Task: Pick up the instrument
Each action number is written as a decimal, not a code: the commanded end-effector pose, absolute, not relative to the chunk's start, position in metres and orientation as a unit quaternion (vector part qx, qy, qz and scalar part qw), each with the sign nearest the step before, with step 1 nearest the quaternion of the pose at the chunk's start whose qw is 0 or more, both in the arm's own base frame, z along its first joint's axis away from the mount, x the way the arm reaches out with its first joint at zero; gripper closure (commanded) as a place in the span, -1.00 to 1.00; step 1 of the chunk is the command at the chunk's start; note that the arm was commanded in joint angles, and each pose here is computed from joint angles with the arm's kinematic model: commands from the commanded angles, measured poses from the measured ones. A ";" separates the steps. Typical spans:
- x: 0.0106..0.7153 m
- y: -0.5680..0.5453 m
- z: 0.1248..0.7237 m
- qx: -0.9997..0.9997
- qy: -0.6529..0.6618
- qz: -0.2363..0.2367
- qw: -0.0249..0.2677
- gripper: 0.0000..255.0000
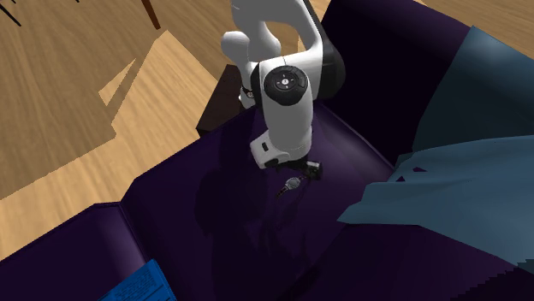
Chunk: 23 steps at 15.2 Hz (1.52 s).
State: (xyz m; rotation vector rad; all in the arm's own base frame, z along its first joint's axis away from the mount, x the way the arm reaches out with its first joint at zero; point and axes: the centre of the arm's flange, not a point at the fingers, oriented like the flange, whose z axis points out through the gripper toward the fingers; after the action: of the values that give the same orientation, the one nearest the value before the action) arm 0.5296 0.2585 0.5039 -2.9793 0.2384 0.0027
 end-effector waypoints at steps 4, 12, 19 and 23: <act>0.538 0.265 0.484 -0.993 0.084 -0.001 0.078 -1.00; 0.538 0.265 0.464 -0.993 0.084 -0.001 0.078 1.00; 0.538 0.265 0.465 -0.993 0.084 -0.001 0.078 1.00; 0.538 0.265 0.486 -0.993 0.084 -0.001 0.078 1.00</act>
State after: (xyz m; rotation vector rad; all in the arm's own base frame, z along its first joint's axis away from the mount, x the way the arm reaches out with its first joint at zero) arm 0.5380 0.2642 0.4803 -2.9746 0.2506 -0.0028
